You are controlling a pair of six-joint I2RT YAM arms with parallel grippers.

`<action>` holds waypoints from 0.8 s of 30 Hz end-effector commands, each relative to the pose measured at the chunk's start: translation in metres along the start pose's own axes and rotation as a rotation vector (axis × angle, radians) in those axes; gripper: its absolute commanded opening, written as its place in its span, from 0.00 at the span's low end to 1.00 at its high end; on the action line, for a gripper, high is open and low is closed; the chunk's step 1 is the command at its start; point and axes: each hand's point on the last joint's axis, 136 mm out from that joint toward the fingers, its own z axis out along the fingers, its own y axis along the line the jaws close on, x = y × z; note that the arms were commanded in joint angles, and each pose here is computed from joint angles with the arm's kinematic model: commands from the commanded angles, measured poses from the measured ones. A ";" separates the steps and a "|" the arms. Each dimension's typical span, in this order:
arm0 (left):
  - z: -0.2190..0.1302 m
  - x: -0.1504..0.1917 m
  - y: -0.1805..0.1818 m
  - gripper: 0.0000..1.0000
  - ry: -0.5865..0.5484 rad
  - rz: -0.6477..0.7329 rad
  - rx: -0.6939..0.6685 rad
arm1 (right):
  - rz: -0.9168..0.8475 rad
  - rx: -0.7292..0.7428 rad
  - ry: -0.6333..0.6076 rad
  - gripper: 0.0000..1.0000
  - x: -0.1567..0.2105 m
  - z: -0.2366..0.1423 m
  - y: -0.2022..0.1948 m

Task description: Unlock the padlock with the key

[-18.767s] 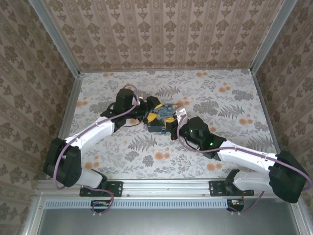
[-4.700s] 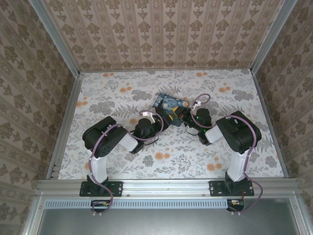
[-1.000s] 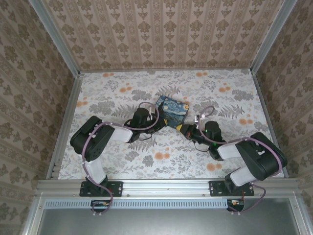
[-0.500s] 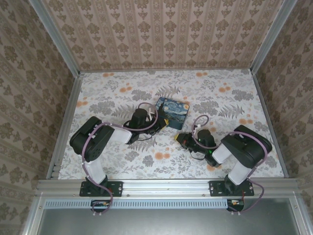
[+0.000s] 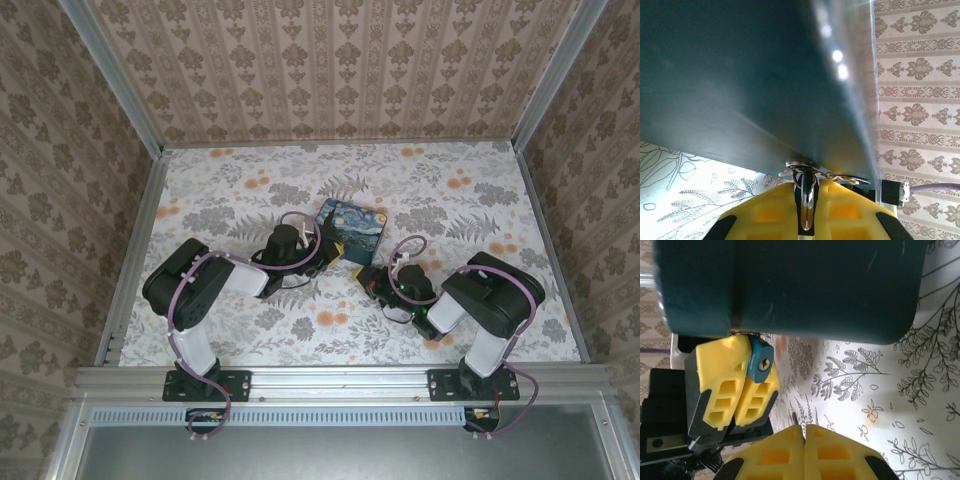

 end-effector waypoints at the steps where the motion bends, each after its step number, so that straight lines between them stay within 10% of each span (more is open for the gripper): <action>1: -0.003 -0.005 -0.012 0.00 -0.021 0.010 0.050 | 0.022 -0.045 -0.062 0.00 -0.011 0.003 0.013; 24: 0.001 -0.004 -0.009 0.00 -0.022 0.000 0.053 | 0.039 -0.068 -0.081 0.00 -0.017 0.018 0.024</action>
